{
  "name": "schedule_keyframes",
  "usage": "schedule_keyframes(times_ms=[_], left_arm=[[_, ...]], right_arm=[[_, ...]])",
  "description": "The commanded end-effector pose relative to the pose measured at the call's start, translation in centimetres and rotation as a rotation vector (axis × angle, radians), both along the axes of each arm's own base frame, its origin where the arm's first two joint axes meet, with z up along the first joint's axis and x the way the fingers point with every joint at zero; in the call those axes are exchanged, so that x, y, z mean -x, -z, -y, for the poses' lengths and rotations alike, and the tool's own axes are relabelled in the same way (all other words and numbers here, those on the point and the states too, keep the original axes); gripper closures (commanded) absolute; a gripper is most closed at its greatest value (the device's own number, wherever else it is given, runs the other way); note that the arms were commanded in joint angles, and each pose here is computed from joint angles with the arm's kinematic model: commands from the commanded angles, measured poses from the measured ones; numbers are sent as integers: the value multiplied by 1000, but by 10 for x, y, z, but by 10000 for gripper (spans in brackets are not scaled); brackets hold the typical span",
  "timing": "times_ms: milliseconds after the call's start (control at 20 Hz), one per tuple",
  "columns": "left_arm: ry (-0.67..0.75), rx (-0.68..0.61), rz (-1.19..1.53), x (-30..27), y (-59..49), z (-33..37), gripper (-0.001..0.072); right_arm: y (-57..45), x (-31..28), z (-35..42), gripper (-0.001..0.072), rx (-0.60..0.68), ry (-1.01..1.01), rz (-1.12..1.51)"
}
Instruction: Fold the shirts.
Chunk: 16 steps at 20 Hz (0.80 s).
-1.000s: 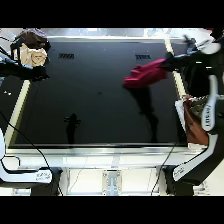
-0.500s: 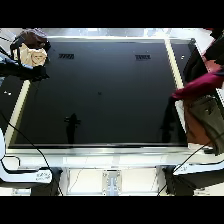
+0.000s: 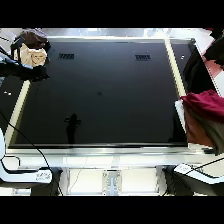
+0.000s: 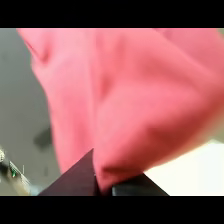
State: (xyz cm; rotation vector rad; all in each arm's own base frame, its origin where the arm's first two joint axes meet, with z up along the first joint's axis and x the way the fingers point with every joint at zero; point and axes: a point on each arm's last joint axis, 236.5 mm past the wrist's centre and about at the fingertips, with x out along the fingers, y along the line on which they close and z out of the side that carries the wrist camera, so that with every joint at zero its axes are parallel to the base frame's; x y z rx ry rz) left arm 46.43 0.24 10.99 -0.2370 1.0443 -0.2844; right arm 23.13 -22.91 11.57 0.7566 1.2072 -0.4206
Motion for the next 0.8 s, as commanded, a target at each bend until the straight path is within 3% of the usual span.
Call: schedule_keyframes(times_ms=[0, 50, 200, 350, 550, 750], left_arm=[[11, 13, -15, 4, 0, 4, 696], [10, 13, -14, 4, 0, 4, 696], [10, 13, -14, 4, 0, 4, 696], [10, 13, -14, 4, 0, 4, 696], [10, 13, -14, 4, 0, 4, 696], [-13, 27, -28, 4, 1, 4, 695]], right_arm=[[66, 61, -32, 409, -114, 13, -225], [69, 75, -36, 315, -122, 14, -283], [32, 87, -20, 314, -34, 90, -322], [-47, 11, -4, 316, 94, 110, 61], [-175, -113, -92, 321, 35, -244, 746], [-180, -157, -204, 321, 35, -615, 828]])
